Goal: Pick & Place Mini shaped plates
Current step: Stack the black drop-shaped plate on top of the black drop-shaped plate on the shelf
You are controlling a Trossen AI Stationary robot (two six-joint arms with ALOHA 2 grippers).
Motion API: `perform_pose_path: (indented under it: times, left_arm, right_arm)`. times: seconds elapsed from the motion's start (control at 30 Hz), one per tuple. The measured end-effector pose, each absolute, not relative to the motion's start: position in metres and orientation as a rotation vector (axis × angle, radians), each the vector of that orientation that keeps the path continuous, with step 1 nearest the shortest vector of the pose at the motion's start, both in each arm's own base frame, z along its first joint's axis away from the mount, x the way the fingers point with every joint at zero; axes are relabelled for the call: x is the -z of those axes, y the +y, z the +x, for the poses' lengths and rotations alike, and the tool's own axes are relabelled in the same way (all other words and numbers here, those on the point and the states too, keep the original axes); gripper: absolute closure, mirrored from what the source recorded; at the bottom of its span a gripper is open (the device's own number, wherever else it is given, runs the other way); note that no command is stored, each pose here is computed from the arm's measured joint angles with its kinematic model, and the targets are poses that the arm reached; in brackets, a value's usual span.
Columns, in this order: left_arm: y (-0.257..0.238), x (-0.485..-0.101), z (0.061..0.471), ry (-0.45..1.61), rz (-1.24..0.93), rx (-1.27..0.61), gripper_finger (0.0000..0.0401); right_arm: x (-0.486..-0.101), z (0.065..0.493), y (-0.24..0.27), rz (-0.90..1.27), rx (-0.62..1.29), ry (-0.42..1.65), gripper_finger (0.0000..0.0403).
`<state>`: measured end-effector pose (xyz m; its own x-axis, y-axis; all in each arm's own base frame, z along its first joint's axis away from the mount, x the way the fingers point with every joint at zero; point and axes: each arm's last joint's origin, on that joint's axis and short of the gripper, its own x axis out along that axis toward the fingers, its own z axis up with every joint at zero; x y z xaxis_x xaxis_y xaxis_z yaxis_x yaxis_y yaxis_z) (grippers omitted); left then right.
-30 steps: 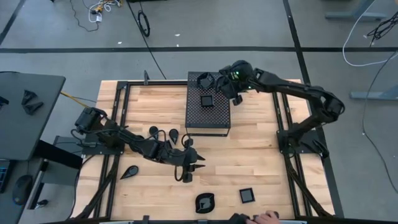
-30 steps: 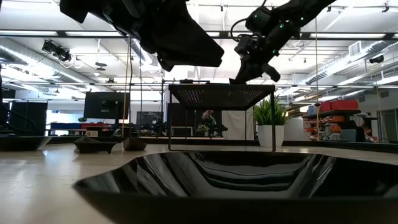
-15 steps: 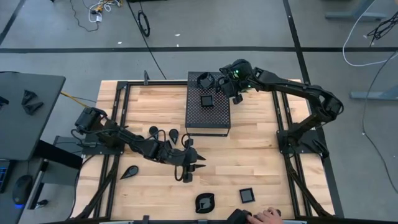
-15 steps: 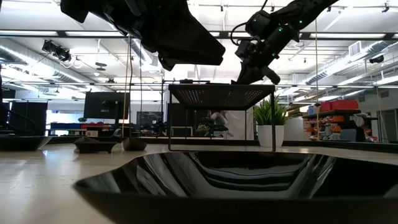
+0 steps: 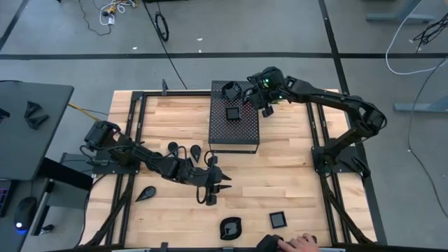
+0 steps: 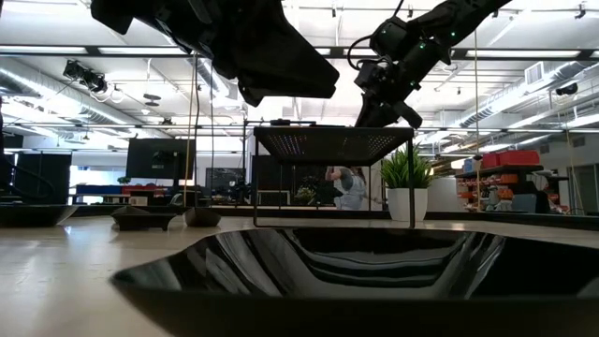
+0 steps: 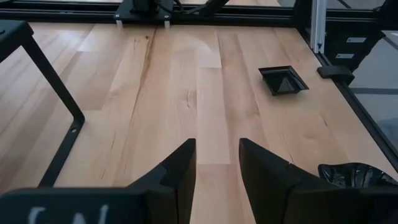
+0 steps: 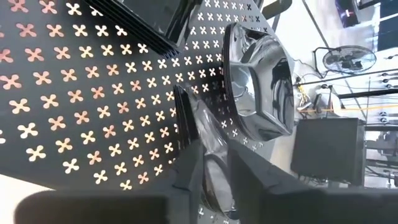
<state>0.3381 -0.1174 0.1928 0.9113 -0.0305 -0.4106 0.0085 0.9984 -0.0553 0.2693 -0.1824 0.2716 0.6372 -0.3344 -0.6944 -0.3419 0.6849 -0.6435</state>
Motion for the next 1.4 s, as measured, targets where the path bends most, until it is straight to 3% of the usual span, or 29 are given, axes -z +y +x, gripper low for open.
perform_pose_path:
  times: [0.3,0.43,0.77,1.4]
  left_arm:
    - [-0.117,-0.193,0.338,0.424,-0.052,0.02,0.0275]
    - [-0.117,-0.193,0.338,0.424,-0.052,0.02,0.0275]
    - [-0.117,-0.193,0.338,0.424,-0.051,0.02,0.0275]
    - [-0.117,-0.193,0.338,0.424,-0.051,0.02,0.0275]
  right_arm:
    - [-0.276,0.262,-0.178,-0.839,0.044,0.997,0.0284]
    - [-0.284,0.253,-0.181,-0.725,0.108,0.968,0.0302]
    - [-0.283,0.233,-0.212,-0.269,0.225,0.762,0.0397]
    - [-0.269,0.236,-0.217,-0.178,0.242,0.727,0.0397]
